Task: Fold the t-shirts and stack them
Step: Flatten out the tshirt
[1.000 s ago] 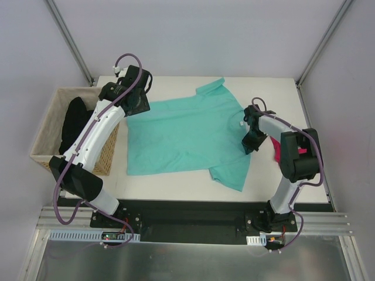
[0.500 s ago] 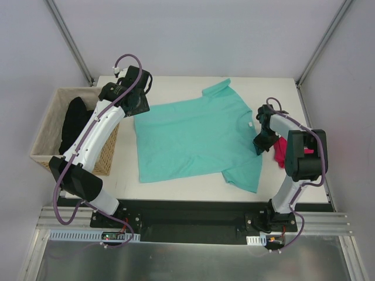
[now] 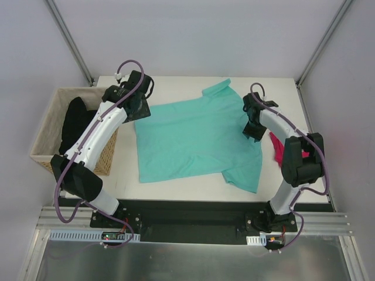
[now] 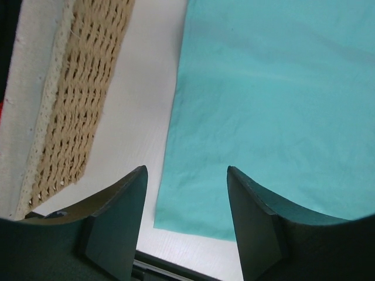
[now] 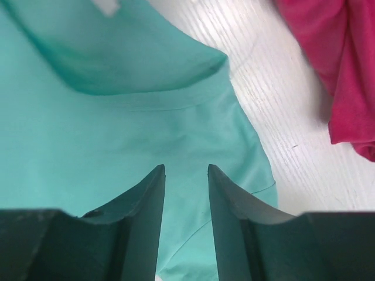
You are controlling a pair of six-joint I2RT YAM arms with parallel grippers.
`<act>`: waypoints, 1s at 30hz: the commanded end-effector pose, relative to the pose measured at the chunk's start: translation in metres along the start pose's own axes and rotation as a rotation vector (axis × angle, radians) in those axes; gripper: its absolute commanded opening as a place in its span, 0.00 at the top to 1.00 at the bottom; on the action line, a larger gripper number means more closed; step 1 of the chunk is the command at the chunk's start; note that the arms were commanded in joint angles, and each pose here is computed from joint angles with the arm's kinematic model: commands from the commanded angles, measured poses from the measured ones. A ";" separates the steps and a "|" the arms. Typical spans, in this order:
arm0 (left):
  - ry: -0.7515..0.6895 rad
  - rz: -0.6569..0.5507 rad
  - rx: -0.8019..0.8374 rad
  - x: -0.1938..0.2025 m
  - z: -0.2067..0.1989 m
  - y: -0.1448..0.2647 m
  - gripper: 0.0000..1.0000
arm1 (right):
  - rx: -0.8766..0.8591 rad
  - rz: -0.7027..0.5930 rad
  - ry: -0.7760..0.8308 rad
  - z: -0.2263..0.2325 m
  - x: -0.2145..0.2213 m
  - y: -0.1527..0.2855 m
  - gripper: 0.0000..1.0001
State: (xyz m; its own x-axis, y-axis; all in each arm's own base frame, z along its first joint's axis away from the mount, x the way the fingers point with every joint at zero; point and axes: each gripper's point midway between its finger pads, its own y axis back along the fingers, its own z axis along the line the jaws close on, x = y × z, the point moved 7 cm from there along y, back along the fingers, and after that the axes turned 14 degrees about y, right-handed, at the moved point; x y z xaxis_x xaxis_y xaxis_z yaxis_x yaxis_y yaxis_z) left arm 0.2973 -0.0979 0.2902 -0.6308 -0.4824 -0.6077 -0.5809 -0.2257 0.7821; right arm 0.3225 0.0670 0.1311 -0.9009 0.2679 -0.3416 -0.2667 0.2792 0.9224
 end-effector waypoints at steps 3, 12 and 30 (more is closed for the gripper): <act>0.023 0.115 -0.006 0.033 0.012 -0.002 0.44 | 0.071 -0.229 0.119 -0.008 -0.015 0.060 0.60; -0.001 0.260 -0.076 0.089 0.037 -0.015 0.47 | 0.048 -0.154 0.150 -0.002 0.023 0.053 0.60; -0.028 0.429 -0.239 0.171 0.084 -0.022 0.63 | 0.058 -0.130 0.144 -0.007 0.036 0.053 0.61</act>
State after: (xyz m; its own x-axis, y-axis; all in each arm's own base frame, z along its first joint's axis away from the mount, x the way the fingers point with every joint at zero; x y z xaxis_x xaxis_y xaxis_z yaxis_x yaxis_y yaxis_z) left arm 0.1794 -0.1093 0.1575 -0.8234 -0.5112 -0.2464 -0.1667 -0.1972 0.9661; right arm 0.2811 0.0901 0.1625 -0.9056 0.0706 -0.4182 -0.3720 0.3415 0.8631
